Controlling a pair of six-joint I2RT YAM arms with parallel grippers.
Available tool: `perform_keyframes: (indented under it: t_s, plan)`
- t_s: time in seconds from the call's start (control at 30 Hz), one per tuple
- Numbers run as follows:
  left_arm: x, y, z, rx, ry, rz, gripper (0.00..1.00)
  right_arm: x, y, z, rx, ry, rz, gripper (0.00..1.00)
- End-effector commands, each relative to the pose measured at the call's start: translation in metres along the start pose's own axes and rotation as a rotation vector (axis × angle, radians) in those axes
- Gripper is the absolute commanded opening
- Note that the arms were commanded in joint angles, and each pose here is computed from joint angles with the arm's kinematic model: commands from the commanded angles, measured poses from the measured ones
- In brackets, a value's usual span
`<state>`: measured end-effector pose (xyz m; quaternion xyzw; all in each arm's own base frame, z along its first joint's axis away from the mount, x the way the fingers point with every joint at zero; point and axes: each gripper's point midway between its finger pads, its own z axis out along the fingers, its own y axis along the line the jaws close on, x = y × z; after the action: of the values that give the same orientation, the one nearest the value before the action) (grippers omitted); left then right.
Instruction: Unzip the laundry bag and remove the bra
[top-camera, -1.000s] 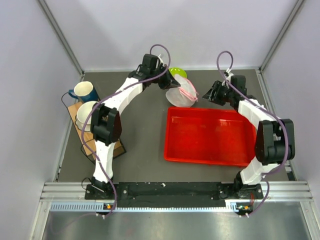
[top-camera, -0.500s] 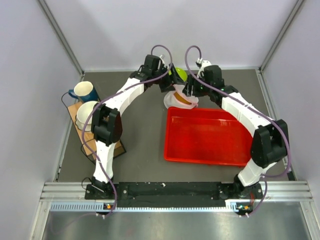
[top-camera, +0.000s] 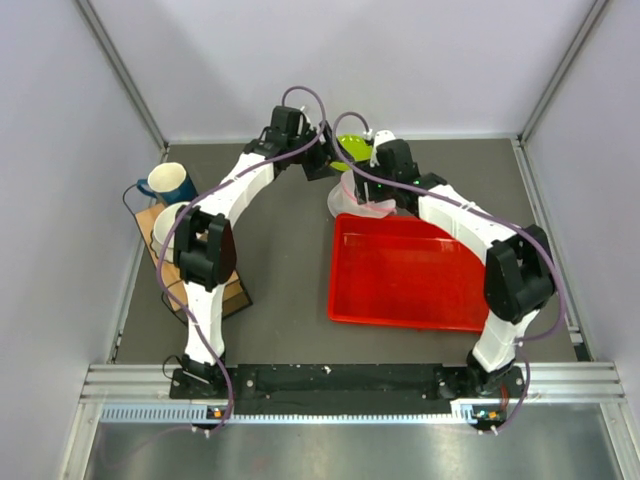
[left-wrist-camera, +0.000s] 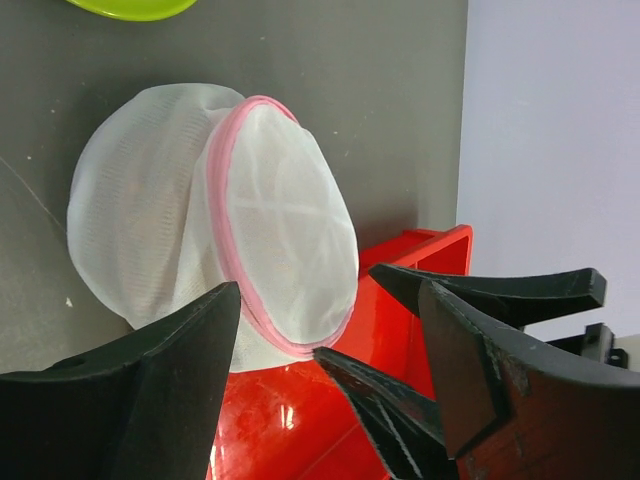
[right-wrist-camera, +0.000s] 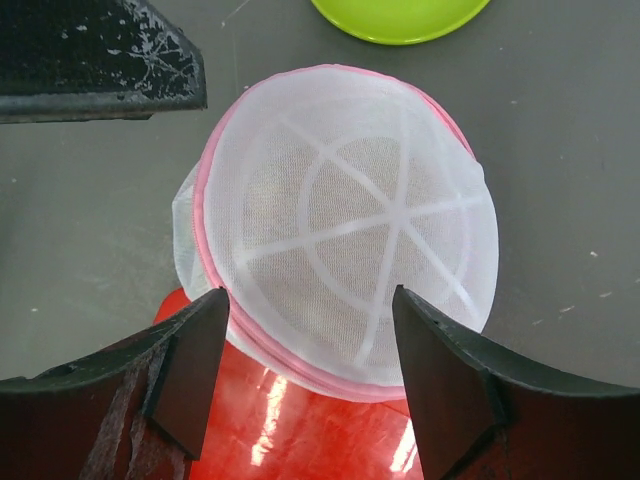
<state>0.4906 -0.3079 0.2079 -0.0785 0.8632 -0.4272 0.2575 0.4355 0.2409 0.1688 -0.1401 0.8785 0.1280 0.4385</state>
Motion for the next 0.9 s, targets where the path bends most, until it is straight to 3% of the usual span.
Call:
perform_keyframes:
  t_s: [0.0,0.5,0.87]
  plan:
    - [-0.016,-0.041,-0.019,0.092,-0.052,0.048,0.77,-0.027,0.001,0.001,0.046,-0.068,-0.049,0.68]
    - [-0.038,0.025,-0.052,0.023,-0.086,-0.059,0.77,-0.030,0.032,0.022,-0.027,-0.065,-0.055,0.72]
    - [-0.036,0.032,-0.056,0.012,-0.085,-0.065,0.77,-0.036,0.041,0.028,-0.050,-0.074,-0.059,0.73]
